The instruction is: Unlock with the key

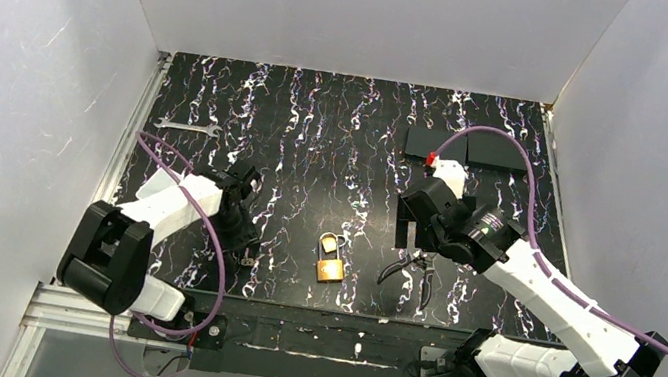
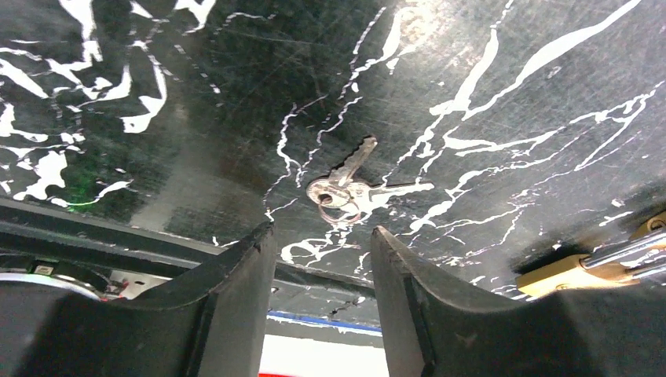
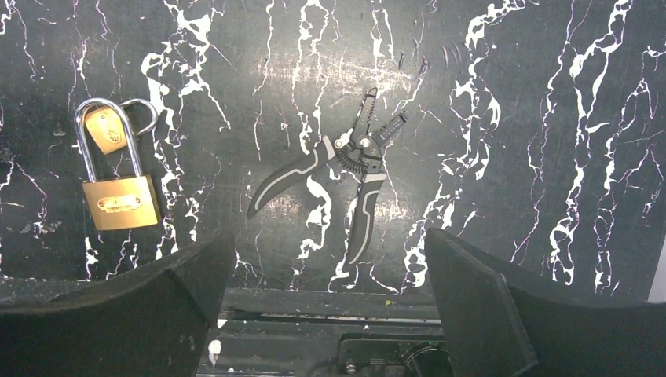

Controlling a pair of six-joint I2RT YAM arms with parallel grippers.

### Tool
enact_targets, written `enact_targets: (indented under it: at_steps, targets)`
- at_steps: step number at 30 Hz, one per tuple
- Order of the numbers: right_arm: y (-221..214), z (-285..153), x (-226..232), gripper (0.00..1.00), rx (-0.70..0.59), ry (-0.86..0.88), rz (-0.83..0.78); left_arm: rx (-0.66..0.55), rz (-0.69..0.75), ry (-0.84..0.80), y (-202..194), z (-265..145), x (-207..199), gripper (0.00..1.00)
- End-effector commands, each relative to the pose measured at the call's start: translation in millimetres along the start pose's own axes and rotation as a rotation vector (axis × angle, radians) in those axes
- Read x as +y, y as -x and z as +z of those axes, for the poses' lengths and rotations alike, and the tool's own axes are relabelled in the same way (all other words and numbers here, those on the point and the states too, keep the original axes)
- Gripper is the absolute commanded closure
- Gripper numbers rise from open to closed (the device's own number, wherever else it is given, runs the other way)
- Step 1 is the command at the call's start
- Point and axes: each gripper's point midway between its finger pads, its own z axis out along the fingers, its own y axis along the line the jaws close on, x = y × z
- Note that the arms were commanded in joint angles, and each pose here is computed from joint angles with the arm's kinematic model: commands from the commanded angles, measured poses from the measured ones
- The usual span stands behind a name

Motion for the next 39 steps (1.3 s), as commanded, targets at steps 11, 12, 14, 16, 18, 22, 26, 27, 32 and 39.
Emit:
enact_targets:
  at_steps: [11, 12, 14, 16, 18, 22, 26, 27, 32, 39]
  targets:
    - [-2, -4, -6, 0.0, -0.01, -0.004, 0.02, 0.042, -0.021, -0.02, -3, 12, -12, 0.6]
    - [-2, -4, -7, 0.0, -0.011, -0.006, 0.021, 0.04, -0.02, -0.014, -3, 12, -11, 0.6]
    - [-2, -5, -8, 0.0, -0.013, -0.009, 0.02, 0.034, -0.017, -0.005, -3, 12, -8, 0.6]
    - [-2, -5, -9, 0.0, -0.013, -0.011, 0.019, 0.031, -0.013, 0.008, -2, 13, -5, 0.6]
    - [-2, -4, -9, 0.0, -0.014, -0.013, 0.019, 0.03, -0.008, 0.018, -2, 14, -3, 0.6]
    - [-2, -4, -8, 0.0, -0.012, -0.013, 0.014, 0.02, -0.004, 0.065, 0, 16, 6, 0.6]
    - [-3, -4, -9, 0.0, -0.01, -0.015, 0.009, -0.024, -0.025, 0.128, 5, 12, 18, 0.53]
    - [-3, -4, -9, 0.0, -0.009, -0.016, 0.008, -0.034, -0.031, 0.125, 6, 12, 18, 0.52]
    - [-4, -3, -9, 0.0, -0.009, -0.017, 0.007, -0.026, -0.025, 0.095, 8, 14, 9, 0.51]
    - [-5, -1, -8, 0.0, -0.004, -0.019, 0.0, -0.014, -0.012, 0.095, 6, 19, 6, 0.57]
